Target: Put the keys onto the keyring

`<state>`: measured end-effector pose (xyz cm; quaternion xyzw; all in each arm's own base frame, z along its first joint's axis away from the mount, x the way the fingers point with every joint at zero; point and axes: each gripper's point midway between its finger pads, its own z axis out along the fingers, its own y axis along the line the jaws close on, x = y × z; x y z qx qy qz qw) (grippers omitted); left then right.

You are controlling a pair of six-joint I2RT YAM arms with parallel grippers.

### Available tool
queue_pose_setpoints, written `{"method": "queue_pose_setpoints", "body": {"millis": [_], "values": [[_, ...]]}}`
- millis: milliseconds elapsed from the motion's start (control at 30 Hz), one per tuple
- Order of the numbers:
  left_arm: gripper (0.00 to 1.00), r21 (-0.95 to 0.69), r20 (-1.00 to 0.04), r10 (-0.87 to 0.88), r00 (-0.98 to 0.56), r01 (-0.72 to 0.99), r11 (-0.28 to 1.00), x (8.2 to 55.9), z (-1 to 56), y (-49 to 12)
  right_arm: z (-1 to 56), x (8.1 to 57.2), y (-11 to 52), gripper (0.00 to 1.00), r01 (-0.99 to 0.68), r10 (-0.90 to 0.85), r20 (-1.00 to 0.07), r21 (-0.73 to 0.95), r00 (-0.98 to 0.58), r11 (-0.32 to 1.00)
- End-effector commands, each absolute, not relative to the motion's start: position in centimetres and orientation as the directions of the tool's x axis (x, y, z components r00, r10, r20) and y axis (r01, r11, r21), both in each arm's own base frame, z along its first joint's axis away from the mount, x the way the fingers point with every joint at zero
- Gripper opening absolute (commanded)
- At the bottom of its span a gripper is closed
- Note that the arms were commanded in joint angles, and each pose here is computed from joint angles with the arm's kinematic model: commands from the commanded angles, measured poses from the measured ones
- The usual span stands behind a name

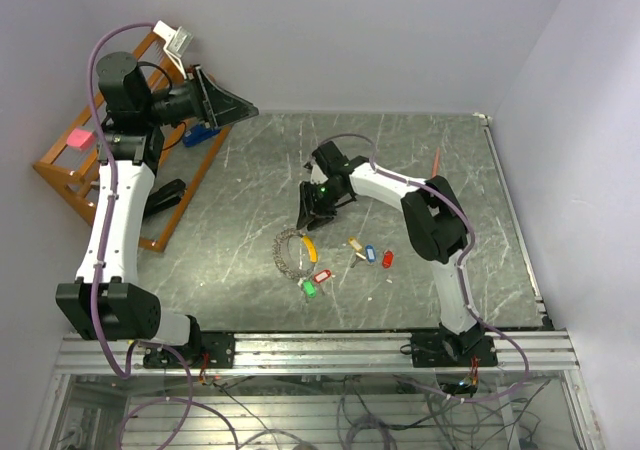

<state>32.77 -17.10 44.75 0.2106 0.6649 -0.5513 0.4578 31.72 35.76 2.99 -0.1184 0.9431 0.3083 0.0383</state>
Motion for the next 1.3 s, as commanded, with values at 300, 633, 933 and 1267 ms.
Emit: {"method": "queue_pose_setpoints", "body": {"millis": [300, 633, 933, 1267], "values": [[0.58, -0.508, -0.861, -0.217, -0.46, 0.776, 0.374, 32.7, 44.8, -16.3, 1.9, 30.8, 38.0, 0.37, -0.205, -0.192, -0.085, 0.586, -0.978, 0.784], [0.59, -0.517, -0.856, -0.225, -0.466, 0.756, 0.401, 33.0, 44.0, -15.9, 1.5, 31.8, 39.2, 0.18, -0.208, -0.188, -0.096, 0.597, -0.977, 0.775], [0.59, -0.517, -0.856, -0.23, -0.464, 0.746, 0.42, 33.3, 43.7, -15.6, 2.3, 31.8, 40.3, 0.13, -0.211, -0.201, -0.087, 0.613, -0.976, 0.761], [0.6, -0.508, -0.859, -0.226, -0.46, 0.707, 0.492, 34.7, 42.4, -14.8, 3.8, 31.5, 40.3, 0.0, -0.302, -0.252, -0.17, 0.618, -0.953, 0.726]]}}
